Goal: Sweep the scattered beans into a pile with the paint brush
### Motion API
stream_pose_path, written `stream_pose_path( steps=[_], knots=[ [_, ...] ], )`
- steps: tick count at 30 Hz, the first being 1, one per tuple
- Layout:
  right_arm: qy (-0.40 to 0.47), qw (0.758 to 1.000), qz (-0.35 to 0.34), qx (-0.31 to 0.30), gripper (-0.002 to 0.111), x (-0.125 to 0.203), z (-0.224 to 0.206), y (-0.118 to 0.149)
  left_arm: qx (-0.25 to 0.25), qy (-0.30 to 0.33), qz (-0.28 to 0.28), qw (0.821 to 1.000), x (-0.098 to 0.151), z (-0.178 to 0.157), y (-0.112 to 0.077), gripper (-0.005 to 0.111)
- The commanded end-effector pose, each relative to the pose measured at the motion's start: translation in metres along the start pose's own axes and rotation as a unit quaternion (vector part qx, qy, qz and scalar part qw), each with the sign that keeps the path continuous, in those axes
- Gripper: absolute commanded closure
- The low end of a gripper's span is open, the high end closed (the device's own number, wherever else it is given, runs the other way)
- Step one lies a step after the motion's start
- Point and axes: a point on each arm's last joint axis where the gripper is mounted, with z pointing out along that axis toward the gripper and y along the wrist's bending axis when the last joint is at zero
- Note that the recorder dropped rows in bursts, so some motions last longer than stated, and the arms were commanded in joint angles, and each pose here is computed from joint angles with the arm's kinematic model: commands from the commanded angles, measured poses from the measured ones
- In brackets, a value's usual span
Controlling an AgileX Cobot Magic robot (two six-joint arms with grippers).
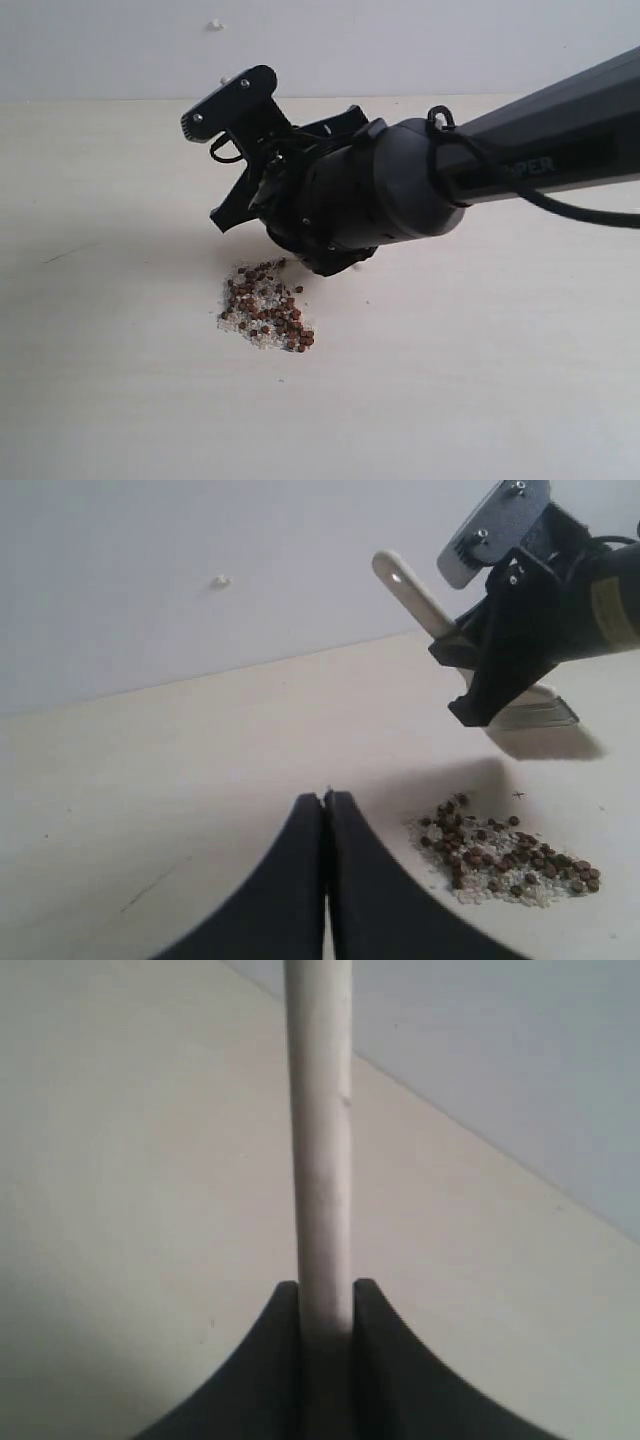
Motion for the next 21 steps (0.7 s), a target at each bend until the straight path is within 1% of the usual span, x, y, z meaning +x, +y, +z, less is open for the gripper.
stream_pose_path(
  steps=[1,4,9,12,21],
  knots=[
    [-0.011,1.000,0.002,-0.014,0.108,-0.008,0.013,0.010,-0.001,-0.003,0.000,1.000,-0.001,0.000,0.000,0.107],
    [-0.011,1.000,0.002,-0.024,0.108,-0.008,0.020,0.016,-0.001,-0.003,0.000,1.000,-0.001,0.000,0.000,0.107],
    [-0.001,0.998,0.005,-0.059,0.108,-0.003,0.023,0.026,-0.001,-0.003,0.000,1.000,-0.001,0.000,0.000,0.107],
    [0.000,0.997,0.015,-0.072,0.108,-0.003,0.022,0.031,-0.001,-0.003,0.000,1.000,-0.001,0.000,0.000,0.107],
    [-0.010,0.995,0.002,-0.103,0.108,-0.006,0.007,0.052,-0.001,-0.003,0.000,1.000,-0.001,0.000,0.000,0.107]
  ],
)
